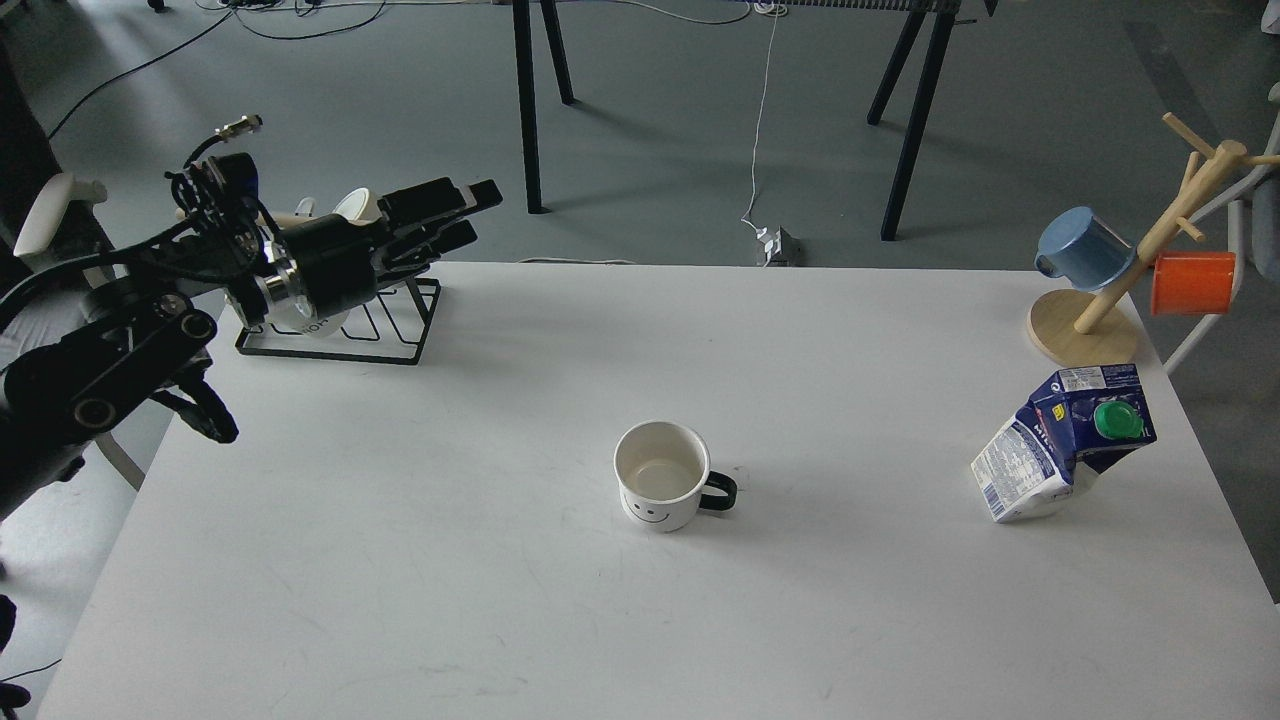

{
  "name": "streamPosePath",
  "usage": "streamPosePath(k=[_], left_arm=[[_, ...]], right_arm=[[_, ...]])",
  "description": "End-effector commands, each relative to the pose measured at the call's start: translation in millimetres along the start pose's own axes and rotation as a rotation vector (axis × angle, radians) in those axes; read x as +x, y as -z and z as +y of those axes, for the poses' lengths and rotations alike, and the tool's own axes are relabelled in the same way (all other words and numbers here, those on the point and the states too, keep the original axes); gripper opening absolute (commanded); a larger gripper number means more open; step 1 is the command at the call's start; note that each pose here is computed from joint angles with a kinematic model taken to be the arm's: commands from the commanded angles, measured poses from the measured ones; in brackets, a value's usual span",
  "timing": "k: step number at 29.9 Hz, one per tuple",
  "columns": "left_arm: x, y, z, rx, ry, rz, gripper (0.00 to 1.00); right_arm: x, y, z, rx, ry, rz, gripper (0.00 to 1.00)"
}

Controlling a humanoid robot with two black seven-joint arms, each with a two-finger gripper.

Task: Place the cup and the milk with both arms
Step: 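Release the mug and retract the left gripper toward the rack, then reach the right gripper to the milk carton and grasp it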

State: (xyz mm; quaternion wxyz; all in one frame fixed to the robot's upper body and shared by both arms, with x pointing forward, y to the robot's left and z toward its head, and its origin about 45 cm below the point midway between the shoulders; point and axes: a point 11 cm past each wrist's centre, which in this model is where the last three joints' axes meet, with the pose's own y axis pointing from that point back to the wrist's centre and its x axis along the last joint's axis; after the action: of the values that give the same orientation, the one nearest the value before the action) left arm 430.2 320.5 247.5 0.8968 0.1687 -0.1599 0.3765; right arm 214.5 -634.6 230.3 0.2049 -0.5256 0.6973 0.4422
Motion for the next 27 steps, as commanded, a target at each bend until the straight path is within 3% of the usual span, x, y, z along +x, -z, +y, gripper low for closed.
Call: streamPosePath(k=[1,5,15,27], left_arm=[[40,-1,39,0.013,-0.113,0.033,0.85],[51,3,57,0.024,-0.154,0.054,0.85],[44,7,55,0.028,-0.142,0.066,0.85],[34,22,60,0.056,-0.134,0.089,0.86]], right_arm=[[30,-24,19,-0.061,-0.080,-0.022,0.98],[41,-76,23,-0.179,-0.076,-0.079,0.98],[65,-181,24,-0.351,-0.080,-0.231,0.99],[37,-199,-11,-0.371,0.025,-0.233,0.99]])
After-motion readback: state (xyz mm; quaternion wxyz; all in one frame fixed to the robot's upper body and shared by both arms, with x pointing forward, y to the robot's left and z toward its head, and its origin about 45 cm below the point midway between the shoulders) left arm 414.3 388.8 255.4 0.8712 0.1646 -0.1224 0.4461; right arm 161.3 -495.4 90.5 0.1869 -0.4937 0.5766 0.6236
